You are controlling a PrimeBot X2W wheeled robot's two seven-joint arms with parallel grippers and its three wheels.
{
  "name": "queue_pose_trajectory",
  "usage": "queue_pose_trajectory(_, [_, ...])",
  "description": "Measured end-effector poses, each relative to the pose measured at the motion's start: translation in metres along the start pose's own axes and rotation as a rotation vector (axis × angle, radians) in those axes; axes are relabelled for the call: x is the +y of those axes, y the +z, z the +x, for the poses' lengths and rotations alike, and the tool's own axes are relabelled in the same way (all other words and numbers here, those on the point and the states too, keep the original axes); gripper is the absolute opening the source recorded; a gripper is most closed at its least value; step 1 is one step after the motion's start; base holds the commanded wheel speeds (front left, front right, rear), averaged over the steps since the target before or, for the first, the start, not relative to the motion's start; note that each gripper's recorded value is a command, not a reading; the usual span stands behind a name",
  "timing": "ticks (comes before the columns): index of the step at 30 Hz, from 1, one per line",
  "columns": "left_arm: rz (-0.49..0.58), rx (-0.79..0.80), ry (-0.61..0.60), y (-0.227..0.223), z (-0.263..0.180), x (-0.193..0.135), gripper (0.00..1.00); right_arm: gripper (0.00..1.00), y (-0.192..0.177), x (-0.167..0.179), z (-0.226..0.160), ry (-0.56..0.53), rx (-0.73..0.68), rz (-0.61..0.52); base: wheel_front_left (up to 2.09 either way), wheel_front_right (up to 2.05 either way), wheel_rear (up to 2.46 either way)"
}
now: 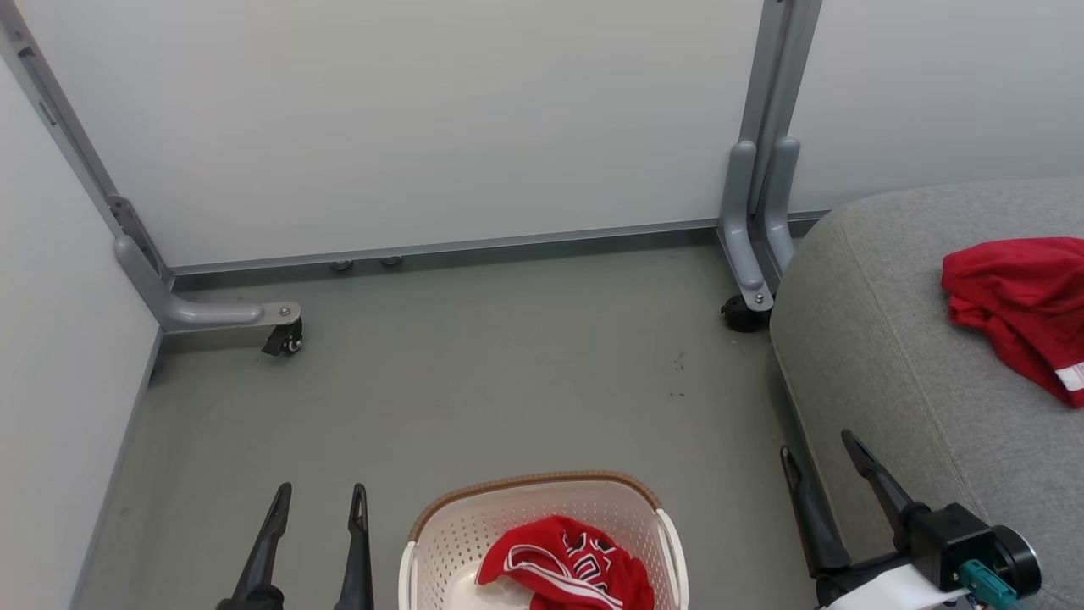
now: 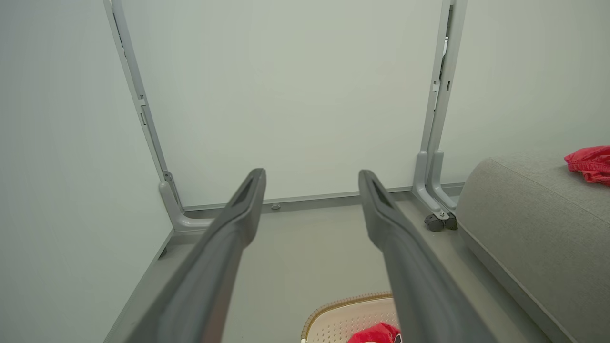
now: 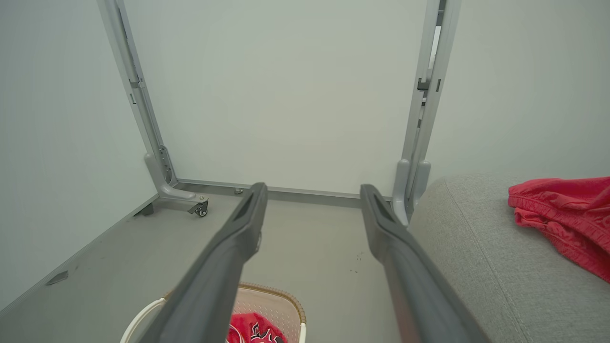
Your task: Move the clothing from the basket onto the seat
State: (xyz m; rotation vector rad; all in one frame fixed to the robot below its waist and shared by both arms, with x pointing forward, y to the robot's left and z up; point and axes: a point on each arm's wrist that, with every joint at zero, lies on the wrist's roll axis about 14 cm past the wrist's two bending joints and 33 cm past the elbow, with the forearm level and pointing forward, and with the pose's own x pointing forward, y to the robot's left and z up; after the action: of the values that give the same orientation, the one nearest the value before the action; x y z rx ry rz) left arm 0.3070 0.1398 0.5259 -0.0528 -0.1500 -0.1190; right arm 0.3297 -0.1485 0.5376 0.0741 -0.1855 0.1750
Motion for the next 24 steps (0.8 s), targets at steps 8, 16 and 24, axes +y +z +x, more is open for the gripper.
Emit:
queue_pose_trajectory(8, [-0.002,0.006,-0.001,-0.002,0.002,0.0,1.0,1.0,-0.001,0.004,0.004,0.012,0.002,-0.002,0.0,0.0,0.0])
queue_pose_trajectory(16, [-0.009,0.029,-0.009,-0.009,0.008,-0.001,1.0,1.0,-0.011,0.004,0.009,0.018,0.033,-0.006,0.0,0.0,0.0])
queue_pose_trajectory(24, [-0.024,0.066,-0.051,-0.024,0.034,-0.007,1.0,1.0,-0.024,0.001,0.032,0.023,0.062,-0.014,0.0,0.0,0.0])
